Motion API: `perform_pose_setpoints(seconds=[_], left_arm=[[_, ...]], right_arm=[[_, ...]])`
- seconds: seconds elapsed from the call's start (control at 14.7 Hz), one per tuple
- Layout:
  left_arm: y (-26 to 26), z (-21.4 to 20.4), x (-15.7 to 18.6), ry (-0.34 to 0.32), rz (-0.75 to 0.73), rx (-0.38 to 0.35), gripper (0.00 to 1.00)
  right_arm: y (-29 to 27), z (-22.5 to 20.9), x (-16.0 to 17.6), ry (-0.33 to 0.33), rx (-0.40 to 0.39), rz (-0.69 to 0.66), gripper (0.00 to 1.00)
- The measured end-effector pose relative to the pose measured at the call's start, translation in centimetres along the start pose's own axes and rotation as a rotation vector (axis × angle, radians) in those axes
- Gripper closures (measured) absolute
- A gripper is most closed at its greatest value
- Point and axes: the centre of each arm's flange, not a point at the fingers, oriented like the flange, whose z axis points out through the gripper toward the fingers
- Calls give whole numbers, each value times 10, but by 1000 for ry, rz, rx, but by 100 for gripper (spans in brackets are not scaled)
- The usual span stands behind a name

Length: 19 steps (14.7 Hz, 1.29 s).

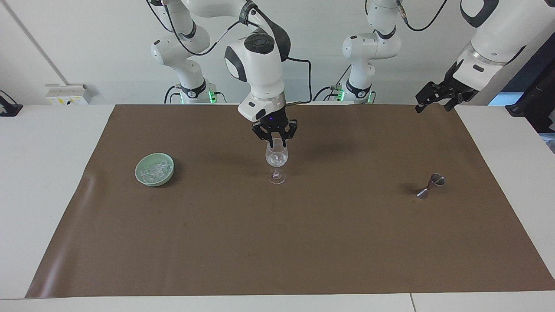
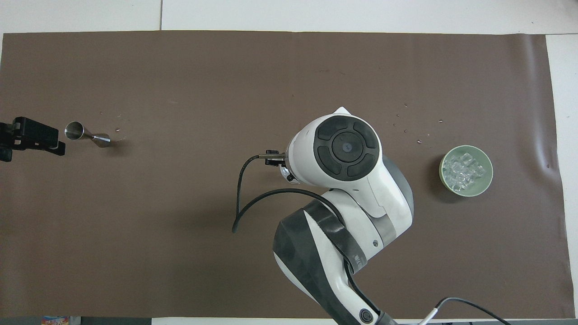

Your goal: Pour wine and add ice with both arms

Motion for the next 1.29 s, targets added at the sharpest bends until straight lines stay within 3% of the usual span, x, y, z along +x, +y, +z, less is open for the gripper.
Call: perform_pose_setpoints(seconds=[0.41,0.68,1.02,1.29], left_arm=[[-5,8,0,-23,-2,1,0],[-6,8,-1,-26,9,6,0],[-2,1,-6,-9,19,8,0],[1,-2,-4,20,25,8,0]], right_arm=[[17,-48,21,-20,-25,10,47],[81,-84,36,-80,-75,-34,41],[198,-125,57,-151,-98,-58,0],[257,-139,65,-164,-104,-20,0]])
